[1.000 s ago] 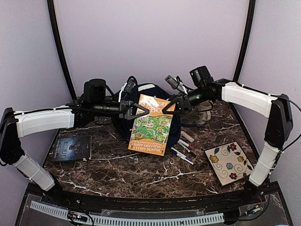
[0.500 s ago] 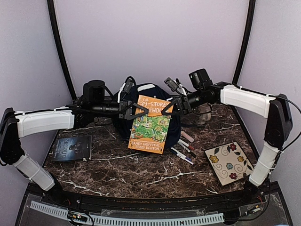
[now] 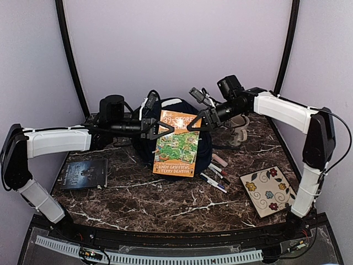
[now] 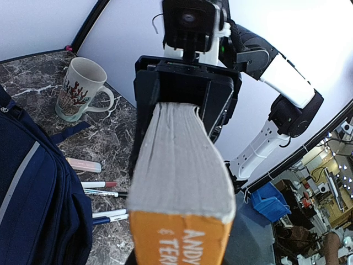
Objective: Pack the student bag
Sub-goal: Pass from the left arm to the right, then pick up the largest pocket of the bag from the student bag.
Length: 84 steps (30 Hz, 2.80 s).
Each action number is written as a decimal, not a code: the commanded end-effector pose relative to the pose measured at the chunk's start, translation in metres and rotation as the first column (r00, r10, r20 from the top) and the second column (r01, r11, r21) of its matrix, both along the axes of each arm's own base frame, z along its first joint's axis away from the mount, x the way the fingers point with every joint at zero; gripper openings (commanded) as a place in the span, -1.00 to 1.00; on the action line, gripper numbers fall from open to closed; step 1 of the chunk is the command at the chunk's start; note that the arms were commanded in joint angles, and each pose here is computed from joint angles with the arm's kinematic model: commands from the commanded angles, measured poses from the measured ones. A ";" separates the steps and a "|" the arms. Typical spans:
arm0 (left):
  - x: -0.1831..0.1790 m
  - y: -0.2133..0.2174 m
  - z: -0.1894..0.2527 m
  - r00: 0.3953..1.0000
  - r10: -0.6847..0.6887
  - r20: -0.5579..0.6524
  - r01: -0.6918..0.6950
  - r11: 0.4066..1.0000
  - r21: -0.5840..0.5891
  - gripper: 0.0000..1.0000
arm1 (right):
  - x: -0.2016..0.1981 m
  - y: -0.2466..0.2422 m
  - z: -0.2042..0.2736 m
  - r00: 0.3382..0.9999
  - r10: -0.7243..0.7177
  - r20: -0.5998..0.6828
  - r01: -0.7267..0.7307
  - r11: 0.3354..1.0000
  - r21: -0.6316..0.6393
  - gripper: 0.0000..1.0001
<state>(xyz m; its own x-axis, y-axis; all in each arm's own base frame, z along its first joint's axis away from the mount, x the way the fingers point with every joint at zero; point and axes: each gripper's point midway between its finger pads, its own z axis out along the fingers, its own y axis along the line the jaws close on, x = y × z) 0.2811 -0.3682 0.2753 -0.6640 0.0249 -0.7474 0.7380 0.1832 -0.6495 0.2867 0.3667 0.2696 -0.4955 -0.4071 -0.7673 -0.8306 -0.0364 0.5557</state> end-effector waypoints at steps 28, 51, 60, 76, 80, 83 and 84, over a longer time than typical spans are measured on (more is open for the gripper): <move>0.033 0.020 0.049 0.970 0.237 0.053 -0.211 0.931 -0.297 -1.00 | -0.009 -0.003 0.023 0.986 0.016 -0.166 0.025 0.970 0.242 -0.60; 0.061 0.005 -0.053 0.907 0.102 0.410 -0.294 0.849 0.439 0.12 | 0.079 -0.136 0.041 0.841 -0.502 0.203 0.511 0.859 0.006 -1.00; 0.049 -0.061 -0.101 0.911 -0.131 0.390 -0.125 0.815 0.566 -0.04 | 0.068 -0.201 0.031 0.748 -0.625 0.224 0.644 0.765 -0.016 -1.00; 0.076 -0.070 -0.175 0.941 -0.117 0.318 -0.165 0.661 0.732 -0.09 | 0.057 -0.206 0.030 0.750 -0.631 0.197 0.643 0.766 0.007 -1.00; 0.078 -0.070 -0.183 0.943 -0.117 0.311 -0.166 0.647 0.745 -0.11 | 0.057 -0.205 0.029 0.751 -0.631 0.194 0.642 0.767 0.008 -1.00; 0.074 -0.069 -0.192 0.949 -0.139 0.285 -0.135 0.636 0.760 -0.11 | 0.057 -0.205 0.029 0.753 -0.630 0.190 0.640 0.768 0.008 -1.00; 0.073 -0.069 -0.195 0.949 -0.146 0.279 -0.128 0.633 0.764 -0.14 | 0.057 -0.205 0.029 0.753 -0.631 0.189 0.641 0.768 0.007 -1.00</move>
